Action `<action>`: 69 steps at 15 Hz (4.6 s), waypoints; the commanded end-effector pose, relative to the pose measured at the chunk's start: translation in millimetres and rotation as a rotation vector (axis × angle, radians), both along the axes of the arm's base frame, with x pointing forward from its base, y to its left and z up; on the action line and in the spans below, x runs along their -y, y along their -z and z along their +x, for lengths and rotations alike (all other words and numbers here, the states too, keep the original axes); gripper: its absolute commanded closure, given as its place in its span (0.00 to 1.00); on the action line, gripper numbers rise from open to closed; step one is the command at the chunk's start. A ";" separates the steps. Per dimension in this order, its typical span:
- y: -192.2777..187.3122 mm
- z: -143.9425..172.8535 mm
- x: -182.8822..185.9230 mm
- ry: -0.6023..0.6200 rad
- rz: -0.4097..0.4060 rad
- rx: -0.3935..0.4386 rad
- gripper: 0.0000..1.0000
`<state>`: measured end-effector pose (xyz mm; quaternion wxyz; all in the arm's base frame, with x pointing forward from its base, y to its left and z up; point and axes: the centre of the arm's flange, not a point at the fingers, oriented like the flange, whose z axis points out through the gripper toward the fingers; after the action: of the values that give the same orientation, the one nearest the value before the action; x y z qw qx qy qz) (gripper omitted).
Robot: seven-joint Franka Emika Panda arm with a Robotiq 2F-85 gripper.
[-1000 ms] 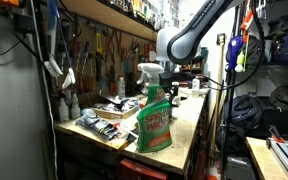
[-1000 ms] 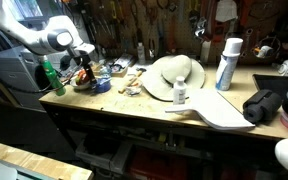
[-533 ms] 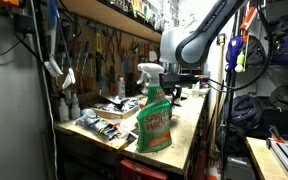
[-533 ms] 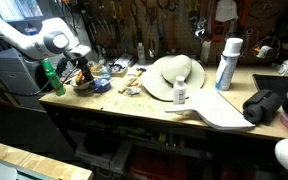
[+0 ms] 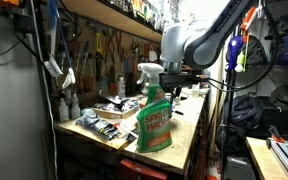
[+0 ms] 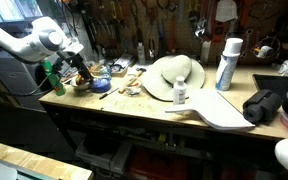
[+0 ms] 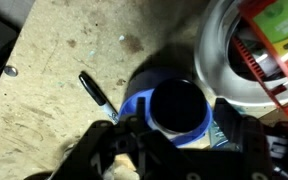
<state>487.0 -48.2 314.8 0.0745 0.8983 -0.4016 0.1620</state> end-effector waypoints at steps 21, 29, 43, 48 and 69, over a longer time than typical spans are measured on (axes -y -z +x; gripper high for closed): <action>-51.0 -17.0 21.5 -0.131 0.140 -0.013 0.69; -159.0 -10.1 87.2 -0.123 0.289 -0.094 0.69; -113.9 -40.8 143.6 -0.224 0.571 -0.372 0.69; -79.0 -43.7 183.6 -0.118 0.600 -0.532 0.69; -23.0 13.5 283.5 0.093 0.819 -0.605 0.69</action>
<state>485.6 -324.1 340.0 -0.1425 0.8551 -0.4213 -0.2664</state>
